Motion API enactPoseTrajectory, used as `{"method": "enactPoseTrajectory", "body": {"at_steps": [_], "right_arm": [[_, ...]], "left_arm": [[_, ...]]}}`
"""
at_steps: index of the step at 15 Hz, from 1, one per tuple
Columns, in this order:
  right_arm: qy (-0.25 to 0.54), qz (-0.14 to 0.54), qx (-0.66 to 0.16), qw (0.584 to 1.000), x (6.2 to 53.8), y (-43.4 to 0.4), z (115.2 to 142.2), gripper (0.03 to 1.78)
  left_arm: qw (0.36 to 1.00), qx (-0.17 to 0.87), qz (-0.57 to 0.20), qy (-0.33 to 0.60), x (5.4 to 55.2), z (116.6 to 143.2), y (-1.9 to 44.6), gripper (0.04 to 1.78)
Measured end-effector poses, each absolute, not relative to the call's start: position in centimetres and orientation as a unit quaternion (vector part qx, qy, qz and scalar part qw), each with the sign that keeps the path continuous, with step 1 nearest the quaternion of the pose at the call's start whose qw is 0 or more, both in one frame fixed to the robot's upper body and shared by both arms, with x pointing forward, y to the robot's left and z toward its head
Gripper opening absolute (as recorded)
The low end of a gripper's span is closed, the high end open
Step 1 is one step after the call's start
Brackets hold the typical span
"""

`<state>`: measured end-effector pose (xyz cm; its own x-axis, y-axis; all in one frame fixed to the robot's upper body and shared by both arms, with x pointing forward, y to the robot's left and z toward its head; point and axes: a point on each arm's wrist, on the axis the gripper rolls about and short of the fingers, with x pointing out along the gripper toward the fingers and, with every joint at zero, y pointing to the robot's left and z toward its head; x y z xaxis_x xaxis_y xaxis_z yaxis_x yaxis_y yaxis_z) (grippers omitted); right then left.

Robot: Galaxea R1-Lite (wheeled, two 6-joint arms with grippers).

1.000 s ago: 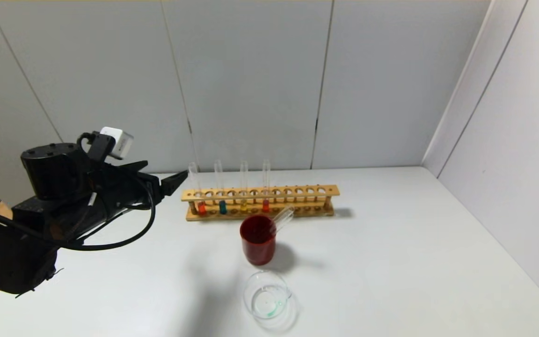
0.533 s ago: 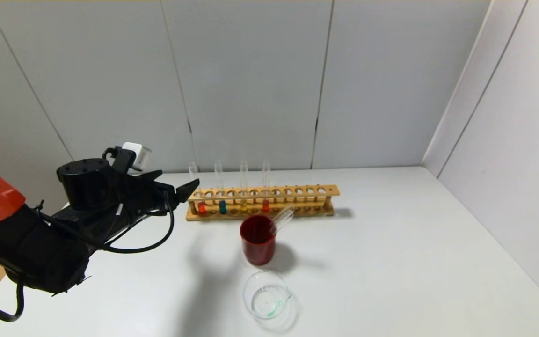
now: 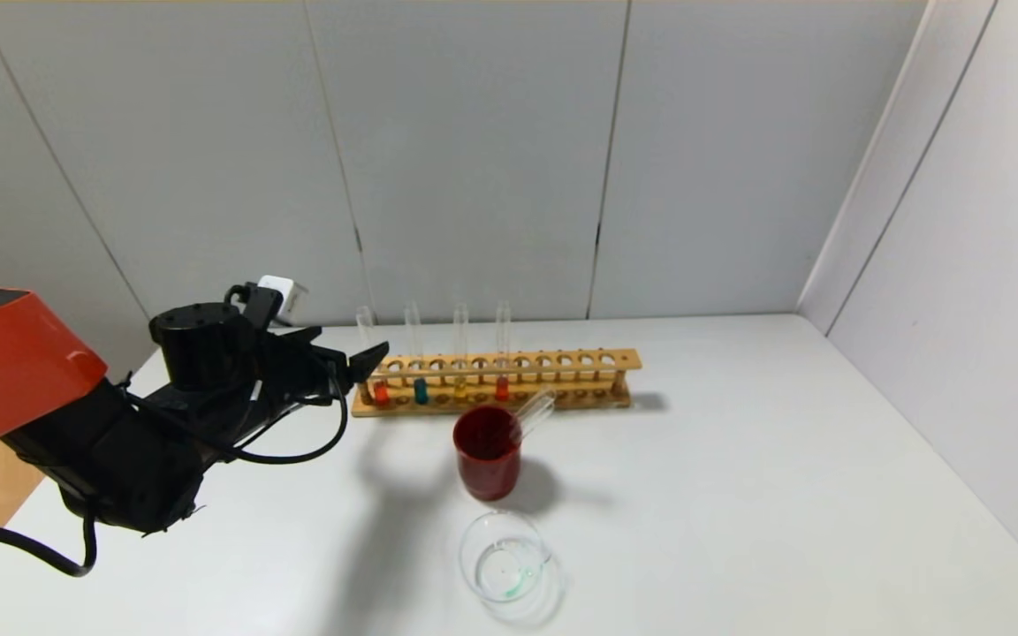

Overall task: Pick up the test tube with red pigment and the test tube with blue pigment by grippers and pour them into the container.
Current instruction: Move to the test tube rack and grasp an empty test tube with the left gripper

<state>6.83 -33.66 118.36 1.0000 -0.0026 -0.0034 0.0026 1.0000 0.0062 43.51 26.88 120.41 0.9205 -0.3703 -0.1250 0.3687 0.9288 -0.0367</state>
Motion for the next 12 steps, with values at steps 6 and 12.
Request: {"method": "enactPoseTrajectory", "body": {"at_steps": [6,12], "right_arm": [[0.001,-0.001,0.003,1.0,6.8,-33.7,118.4,1.74],[0.002,-0.001,0.003,1.0,6.8,-33.7,118.4,1.74]], "left_arm": [[0.979,-0.006,-0.185,0.081,45.0,118.9,26.7,1.75],[0.979,-0.006,-0.183,0.086,46.7,118.4,26.5,1.75]]}}
